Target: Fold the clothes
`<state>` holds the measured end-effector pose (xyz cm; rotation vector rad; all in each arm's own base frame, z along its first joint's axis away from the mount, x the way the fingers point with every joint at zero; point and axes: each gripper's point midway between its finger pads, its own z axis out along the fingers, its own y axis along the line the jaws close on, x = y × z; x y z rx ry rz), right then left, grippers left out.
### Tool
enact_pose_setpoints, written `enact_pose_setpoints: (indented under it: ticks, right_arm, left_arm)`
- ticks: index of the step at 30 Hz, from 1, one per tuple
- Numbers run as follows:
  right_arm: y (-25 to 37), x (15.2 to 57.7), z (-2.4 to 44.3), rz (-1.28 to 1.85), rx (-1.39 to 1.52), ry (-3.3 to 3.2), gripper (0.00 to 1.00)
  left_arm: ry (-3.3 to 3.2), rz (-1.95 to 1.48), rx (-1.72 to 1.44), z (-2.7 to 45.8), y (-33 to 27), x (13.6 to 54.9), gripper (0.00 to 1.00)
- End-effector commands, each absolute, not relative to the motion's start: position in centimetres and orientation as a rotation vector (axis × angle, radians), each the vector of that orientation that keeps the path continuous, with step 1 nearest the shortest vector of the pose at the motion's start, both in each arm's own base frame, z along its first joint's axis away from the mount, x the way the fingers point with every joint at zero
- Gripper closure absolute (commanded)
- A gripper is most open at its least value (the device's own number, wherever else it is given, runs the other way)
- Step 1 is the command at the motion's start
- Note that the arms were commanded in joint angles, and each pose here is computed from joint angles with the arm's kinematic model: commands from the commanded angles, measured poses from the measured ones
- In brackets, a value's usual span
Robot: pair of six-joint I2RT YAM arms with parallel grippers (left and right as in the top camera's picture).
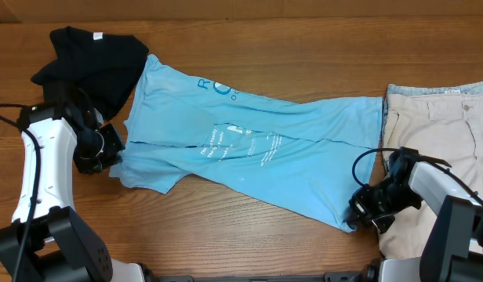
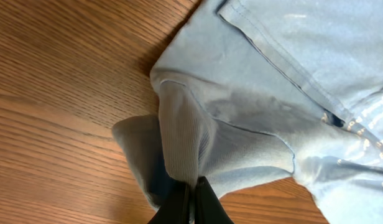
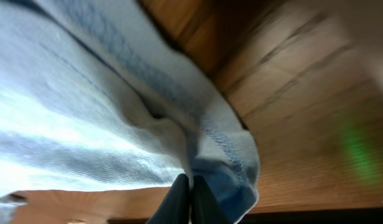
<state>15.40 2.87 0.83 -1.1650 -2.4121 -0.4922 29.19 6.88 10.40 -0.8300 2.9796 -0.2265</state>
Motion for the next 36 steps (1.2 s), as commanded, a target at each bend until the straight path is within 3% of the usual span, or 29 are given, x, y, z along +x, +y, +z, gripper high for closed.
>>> enact_pose_setpoints:
  ticks: [1, 19, 20, 22, 23, 25, 34, 36]
  right_arm:
    - [1.1, 18.0, 1.9, -0.527, -1.256, -2.47, 0.96]
    - [-3.8, 19.0, 1.9, -0.449, -1.449, -2.491, 0.96]
    - [-3.8, 19.2, 1.9, -0.472, -1.445, -2.499, 0.91]
    - [-3.6, 19.4, 2.0, -0.528, -1.383, -2.541, 0.63]
    - [-3.6, 19.4, 2.1, -0.535, -1.371, -2.543, 0.56]
    - [-3.3, 19.0, 2.2, -0.533, -1.367, -2.524, 0.53]
    - [-0.2, 18.1, 4.3, -0.751, -1.235, -2.457, 0.54]
    - [0.1, 17.7, 4.6, -0.743, -1.24, -2.432, 0.6]
  left_arm:
    - [2.976, -0.173, -0.792, 10.7, 7.6, 29.4, 0.96]
    - [2.977, -0.151, -0.794, 10.7, 7.9, 29.4, 0.96]
    - [2.977, -0.151, -0.793, 10.7, 7.8, 29.4, 0.96]
    - [2.977, -0.151, -0.793, 10.7, 7.8, 29.4, 0.96]
    - [2.977, -0.151, -0.793, 10.7, 7.8, 29.4, 0.96]
    - [2.977, -0.151, -0.793, 10.7, 7.8, 29.4, 0.96]
    - [2.977, -0.151, -0.793, 10.7, 7.8, 29.4, 0.96]
    - [2.975, -0.151, -0.792, 10.7, 7.9, 29.4, 0.96]
